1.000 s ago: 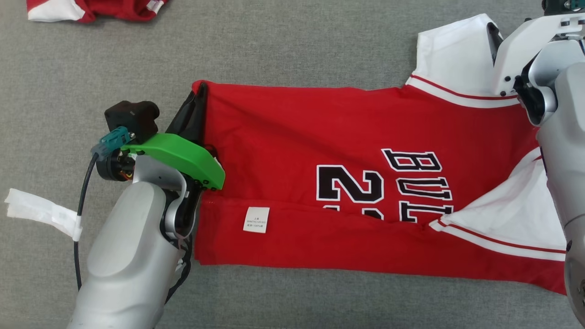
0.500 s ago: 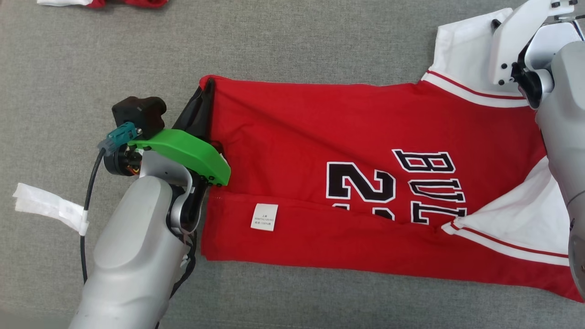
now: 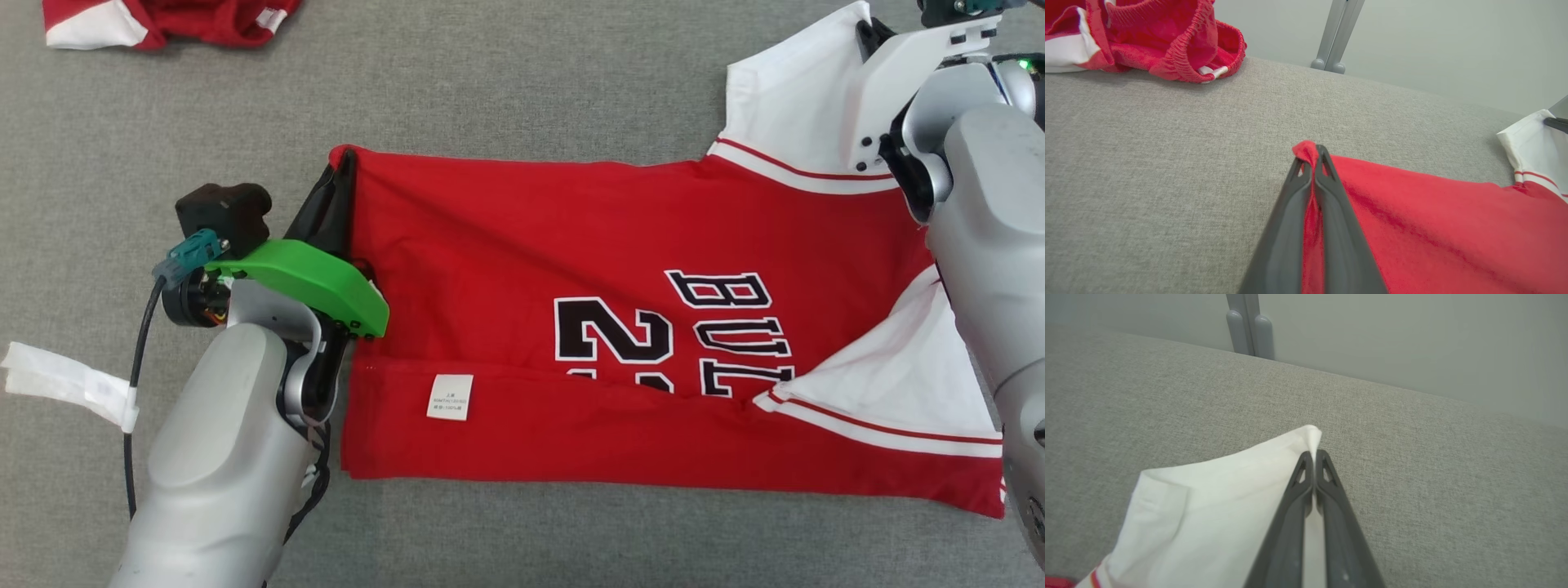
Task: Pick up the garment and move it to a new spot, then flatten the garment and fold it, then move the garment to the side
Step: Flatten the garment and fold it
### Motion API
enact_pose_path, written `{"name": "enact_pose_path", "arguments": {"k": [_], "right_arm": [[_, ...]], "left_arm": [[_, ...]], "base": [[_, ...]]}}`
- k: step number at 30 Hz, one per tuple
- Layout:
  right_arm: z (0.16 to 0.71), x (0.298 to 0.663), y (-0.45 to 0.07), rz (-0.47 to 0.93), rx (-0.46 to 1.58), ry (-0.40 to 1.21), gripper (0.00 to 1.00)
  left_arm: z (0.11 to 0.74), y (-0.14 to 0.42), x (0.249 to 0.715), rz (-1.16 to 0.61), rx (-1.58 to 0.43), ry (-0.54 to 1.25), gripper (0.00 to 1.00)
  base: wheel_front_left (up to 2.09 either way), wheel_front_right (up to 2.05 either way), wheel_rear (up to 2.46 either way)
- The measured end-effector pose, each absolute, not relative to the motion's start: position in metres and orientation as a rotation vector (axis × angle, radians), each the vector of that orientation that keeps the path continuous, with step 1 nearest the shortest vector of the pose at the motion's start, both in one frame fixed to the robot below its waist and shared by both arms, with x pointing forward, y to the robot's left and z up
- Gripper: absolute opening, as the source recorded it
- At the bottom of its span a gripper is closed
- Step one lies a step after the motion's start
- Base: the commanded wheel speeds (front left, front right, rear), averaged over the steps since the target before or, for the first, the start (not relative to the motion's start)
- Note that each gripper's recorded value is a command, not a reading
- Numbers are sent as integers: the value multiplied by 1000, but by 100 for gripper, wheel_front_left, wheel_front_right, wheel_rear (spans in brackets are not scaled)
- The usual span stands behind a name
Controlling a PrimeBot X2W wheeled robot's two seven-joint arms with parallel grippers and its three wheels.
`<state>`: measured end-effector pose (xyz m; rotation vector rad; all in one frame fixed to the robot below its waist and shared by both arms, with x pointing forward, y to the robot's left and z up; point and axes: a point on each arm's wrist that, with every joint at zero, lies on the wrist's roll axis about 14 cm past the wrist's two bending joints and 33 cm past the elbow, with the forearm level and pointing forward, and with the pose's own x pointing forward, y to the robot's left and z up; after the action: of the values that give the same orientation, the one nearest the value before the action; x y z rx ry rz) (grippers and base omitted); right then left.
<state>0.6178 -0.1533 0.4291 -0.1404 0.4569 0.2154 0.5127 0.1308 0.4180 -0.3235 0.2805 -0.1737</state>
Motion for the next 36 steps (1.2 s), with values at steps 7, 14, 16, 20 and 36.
{"name": "enact_pose_path", "arguments": {"k": [7, 14, 16, 20, 36], "right_arm": [[457, 591, -173, 230, -119, 348, 0], [491, 544, -193, 251, -57, 258, 0], [499, 527, -198, 251, -32, 240, 0], [505, 489, -210, 231, 15, 229, 0], [464, 379, -205, 102, 205, 325, 0]], "left_arm": [[424, 125, 502, -189, -327, 271, 0], [448, 111, 486, -245, -329, 221, 0], [455, 108, 479, -260, -329, 208, 0], [463, 107, 464, -267, -335, 194, 0], [431, 117, 403, -169, -449, 306, 0]], "base": [[0, 0, 0], [0, 0, 0], [0, 0, 0], [0, 0, 0], [0, 0, 0]]}}
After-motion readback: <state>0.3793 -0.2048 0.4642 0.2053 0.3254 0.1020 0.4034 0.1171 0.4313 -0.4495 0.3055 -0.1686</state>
